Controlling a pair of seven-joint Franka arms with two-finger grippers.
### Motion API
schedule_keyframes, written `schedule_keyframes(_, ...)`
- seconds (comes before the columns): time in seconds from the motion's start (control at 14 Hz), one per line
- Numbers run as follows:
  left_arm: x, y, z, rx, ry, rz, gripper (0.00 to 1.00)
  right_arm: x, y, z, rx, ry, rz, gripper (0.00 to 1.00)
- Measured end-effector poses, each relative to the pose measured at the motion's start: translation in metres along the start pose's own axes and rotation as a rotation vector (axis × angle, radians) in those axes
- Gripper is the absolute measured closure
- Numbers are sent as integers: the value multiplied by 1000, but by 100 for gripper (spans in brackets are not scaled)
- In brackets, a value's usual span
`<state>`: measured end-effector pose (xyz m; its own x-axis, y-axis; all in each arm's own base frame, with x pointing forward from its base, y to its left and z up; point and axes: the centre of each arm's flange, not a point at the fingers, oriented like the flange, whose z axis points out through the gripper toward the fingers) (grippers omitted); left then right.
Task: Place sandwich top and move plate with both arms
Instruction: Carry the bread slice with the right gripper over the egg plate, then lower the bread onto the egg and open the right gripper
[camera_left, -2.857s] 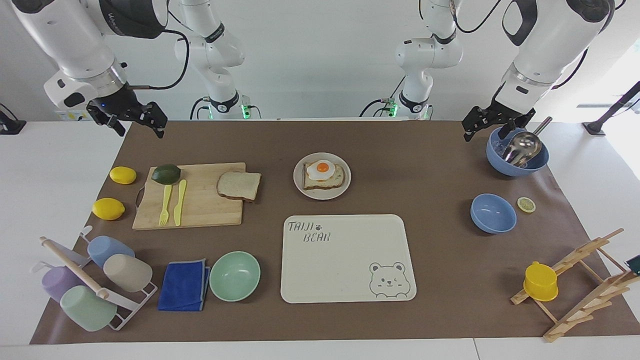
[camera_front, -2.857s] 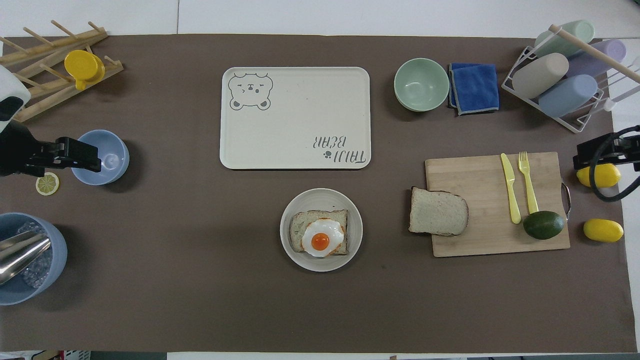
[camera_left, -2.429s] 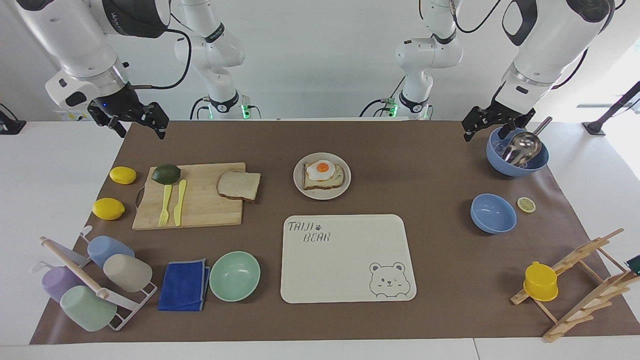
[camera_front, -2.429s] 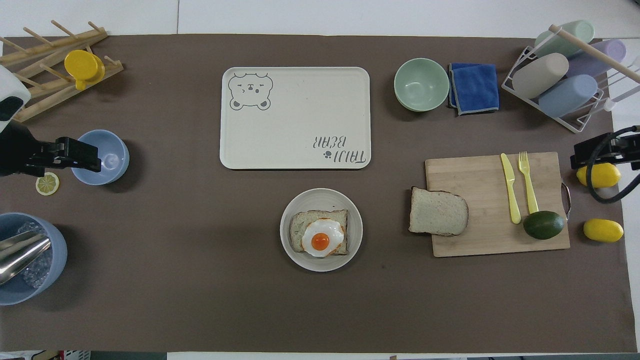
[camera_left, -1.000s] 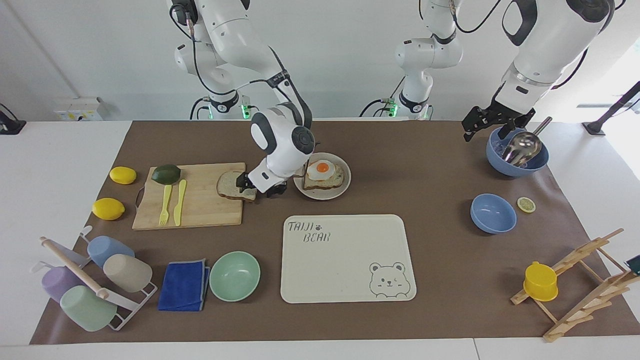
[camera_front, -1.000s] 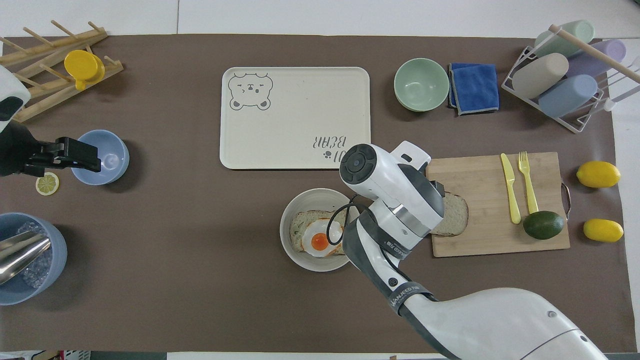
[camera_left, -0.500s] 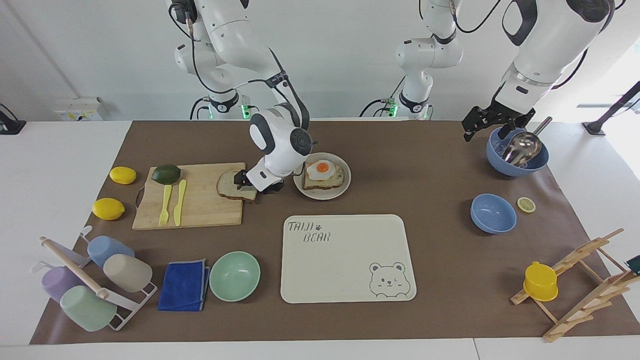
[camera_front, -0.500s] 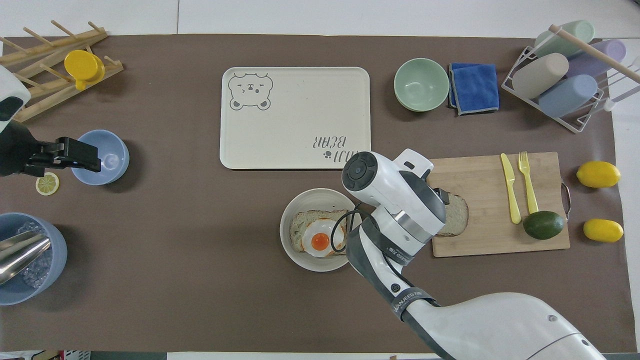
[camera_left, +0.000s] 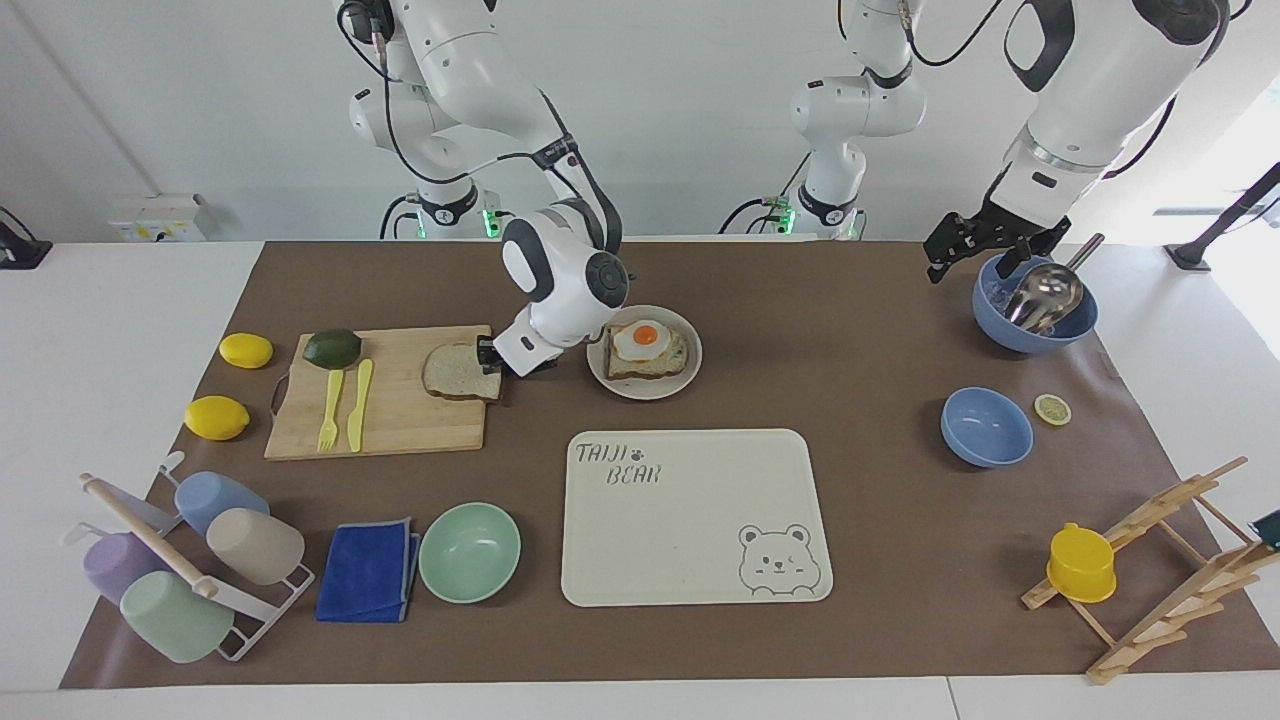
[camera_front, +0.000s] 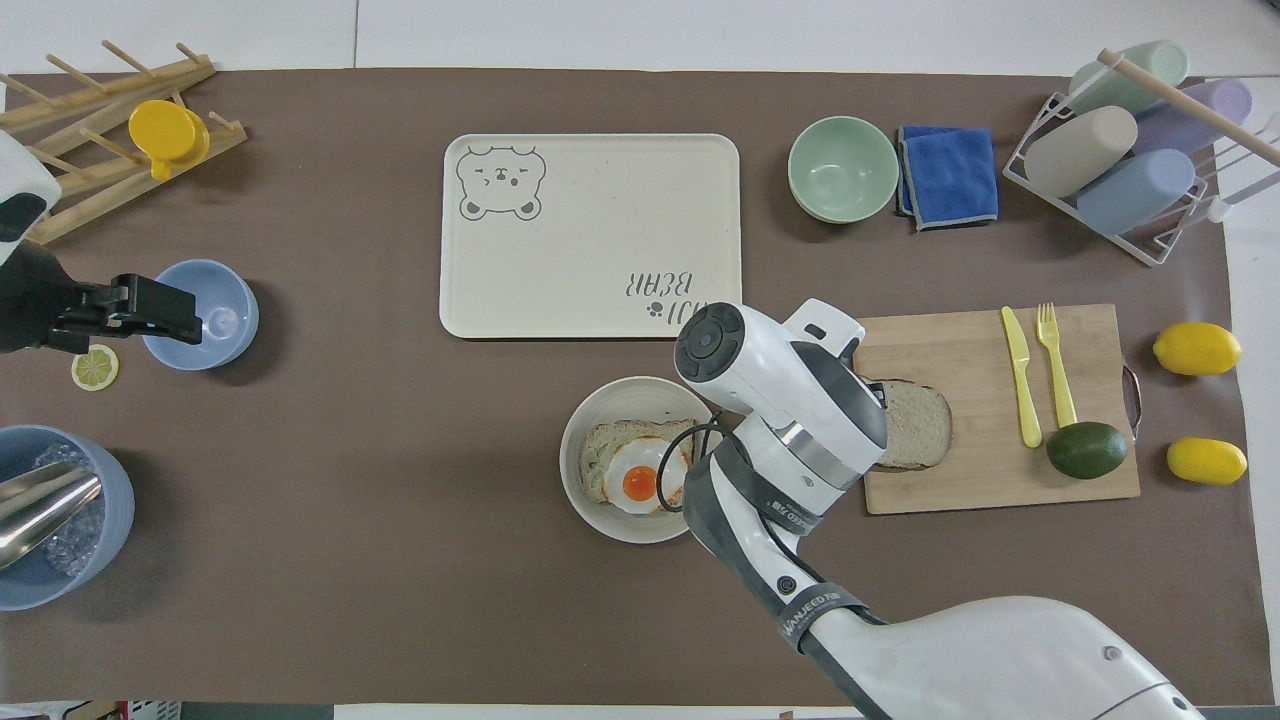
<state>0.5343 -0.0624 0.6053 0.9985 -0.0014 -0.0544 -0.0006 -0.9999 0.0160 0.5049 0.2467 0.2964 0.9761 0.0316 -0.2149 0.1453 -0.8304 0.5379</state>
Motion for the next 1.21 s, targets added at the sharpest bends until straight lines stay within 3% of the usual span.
schedule_keyframes(0.07, 0, 0, 0, 0, 0, 0, 0, 0, 1, -13, -1, 9, -10, 83)
schedule_keyframes(0.29, 0, 0, 0, 0, 0, 0, 0, -11, -18, -84, -3, 75, -56, 89)
schedule_keyframes(0.43, 0, 0, 0, 0, 0, 0, 0, -38, -54, -142, 0, 155, -112, 93)
schedule_keyframes(0.57, 0, 0, 0, 0, 0, 0, 0, -67, -92, -174, -1, 216, -167, 93)
schedule_keyframes(1.21, 0, 0, 0, 0, -1, 0, 0, -95, -157, -182, 36, 311, -219, 93)
